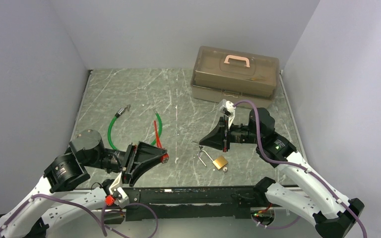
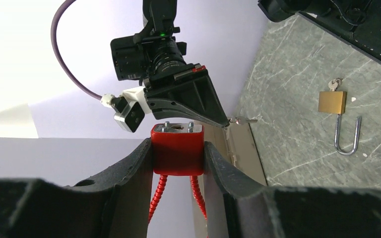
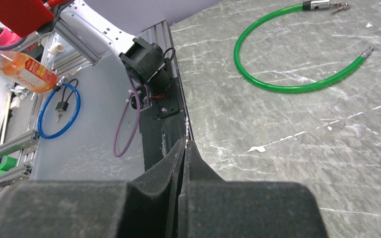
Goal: Unlock with the key
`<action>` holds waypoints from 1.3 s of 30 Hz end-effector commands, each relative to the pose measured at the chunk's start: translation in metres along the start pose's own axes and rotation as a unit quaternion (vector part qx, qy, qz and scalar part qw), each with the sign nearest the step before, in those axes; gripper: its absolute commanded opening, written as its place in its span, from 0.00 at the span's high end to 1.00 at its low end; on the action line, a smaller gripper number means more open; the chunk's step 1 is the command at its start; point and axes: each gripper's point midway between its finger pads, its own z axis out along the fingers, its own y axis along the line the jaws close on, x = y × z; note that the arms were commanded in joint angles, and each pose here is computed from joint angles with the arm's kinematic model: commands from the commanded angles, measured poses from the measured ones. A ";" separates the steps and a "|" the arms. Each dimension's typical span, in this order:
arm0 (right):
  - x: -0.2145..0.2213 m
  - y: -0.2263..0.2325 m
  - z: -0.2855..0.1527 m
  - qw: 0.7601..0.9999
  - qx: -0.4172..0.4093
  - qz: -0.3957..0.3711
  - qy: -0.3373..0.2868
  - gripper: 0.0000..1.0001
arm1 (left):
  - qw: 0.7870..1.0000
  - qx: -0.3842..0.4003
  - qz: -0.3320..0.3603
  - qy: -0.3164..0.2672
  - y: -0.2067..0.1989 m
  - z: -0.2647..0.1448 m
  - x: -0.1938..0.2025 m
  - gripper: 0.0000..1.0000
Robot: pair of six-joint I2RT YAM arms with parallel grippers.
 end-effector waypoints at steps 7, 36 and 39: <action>-0.029 0.013 -0.003 0.998 -0.022 -0.043 -0.029 1.00 | 0.999 -0.030 -0.015 -0.010 0.027 -0.002 -0.008 1.00; 0.007 0.020 0.026 0.927 0.020 -0.360 0.107 1.00 | 0.524 0.210 -0.825 -0.027 -0.086 0.007 0.004 1.00; 0.007 0.027 0.027 0.916 0.009 -0.388 0.102 1.00 | 0.523 0.244 -0.815 -0.051 -0.091 0.012 -0.017 0.97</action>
